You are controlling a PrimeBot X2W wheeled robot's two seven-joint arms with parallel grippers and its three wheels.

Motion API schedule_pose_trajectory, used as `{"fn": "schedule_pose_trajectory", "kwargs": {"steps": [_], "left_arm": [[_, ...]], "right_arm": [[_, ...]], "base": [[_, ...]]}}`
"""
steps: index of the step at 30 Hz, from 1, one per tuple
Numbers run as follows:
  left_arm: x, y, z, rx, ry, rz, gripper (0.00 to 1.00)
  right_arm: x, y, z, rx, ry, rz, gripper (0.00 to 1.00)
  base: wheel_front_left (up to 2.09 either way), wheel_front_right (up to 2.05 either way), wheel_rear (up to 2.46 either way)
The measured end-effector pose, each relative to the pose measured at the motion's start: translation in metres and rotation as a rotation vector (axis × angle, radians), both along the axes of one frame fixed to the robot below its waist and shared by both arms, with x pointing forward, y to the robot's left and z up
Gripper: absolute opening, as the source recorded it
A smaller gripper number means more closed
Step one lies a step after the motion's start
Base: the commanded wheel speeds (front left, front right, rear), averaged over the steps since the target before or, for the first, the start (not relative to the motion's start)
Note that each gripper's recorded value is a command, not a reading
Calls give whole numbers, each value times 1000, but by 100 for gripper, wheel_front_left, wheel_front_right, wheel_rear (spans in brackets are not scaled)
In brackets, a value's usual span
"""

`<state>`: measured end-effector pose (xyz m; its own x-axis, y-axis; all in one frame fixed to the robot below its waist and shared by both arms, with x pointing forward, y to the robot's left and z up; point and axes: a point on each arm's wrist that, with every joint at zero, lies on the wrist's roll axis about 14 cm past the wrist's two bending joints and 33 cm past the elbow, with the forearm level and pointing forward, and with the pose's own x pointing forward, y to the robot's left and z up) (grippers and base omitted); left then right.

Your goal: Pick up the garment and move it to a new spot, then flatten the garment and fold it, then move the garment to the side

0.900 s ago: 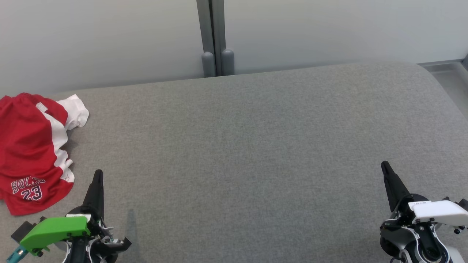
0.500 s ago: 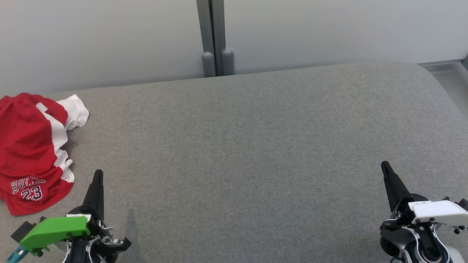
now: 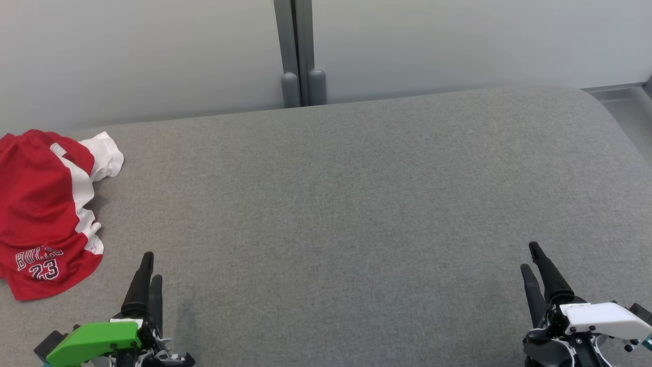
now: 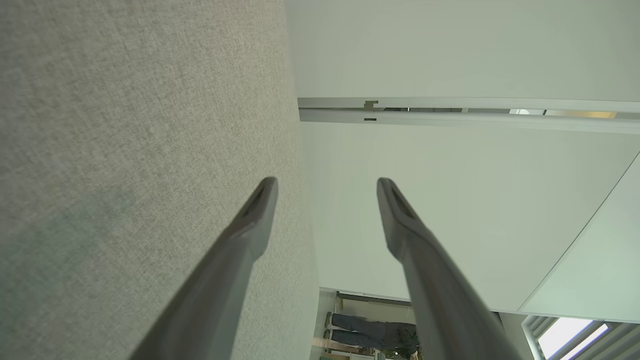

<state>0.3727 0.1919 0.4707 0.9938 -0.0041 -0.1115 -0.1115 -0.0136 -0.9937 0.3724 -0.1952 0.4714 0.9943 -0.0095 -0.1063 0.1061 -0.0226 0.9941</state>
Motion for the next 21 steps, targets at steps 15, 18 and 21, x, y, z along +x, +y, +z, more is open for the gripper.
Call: {"fn": "schedule_pose_trajectory", "kwargs": {"steps": [15, 18, 21], "left_arm": [[4, -12, 11, 147, -32, -22, 100], [5, -14, 17, 217, -50, -29, 100], [6, -18, 22, 282, -64, -40, 100]], "right_arm": [[1, -13, 6, -170, -8, -50, 100], [2, -14, 10, -238, -16, -49, 100], [3, -15, 16, -313, -31, -49, 100]], "base": [[0, 0, 0], [0, 0, 0], [0, 0, 0]]}}
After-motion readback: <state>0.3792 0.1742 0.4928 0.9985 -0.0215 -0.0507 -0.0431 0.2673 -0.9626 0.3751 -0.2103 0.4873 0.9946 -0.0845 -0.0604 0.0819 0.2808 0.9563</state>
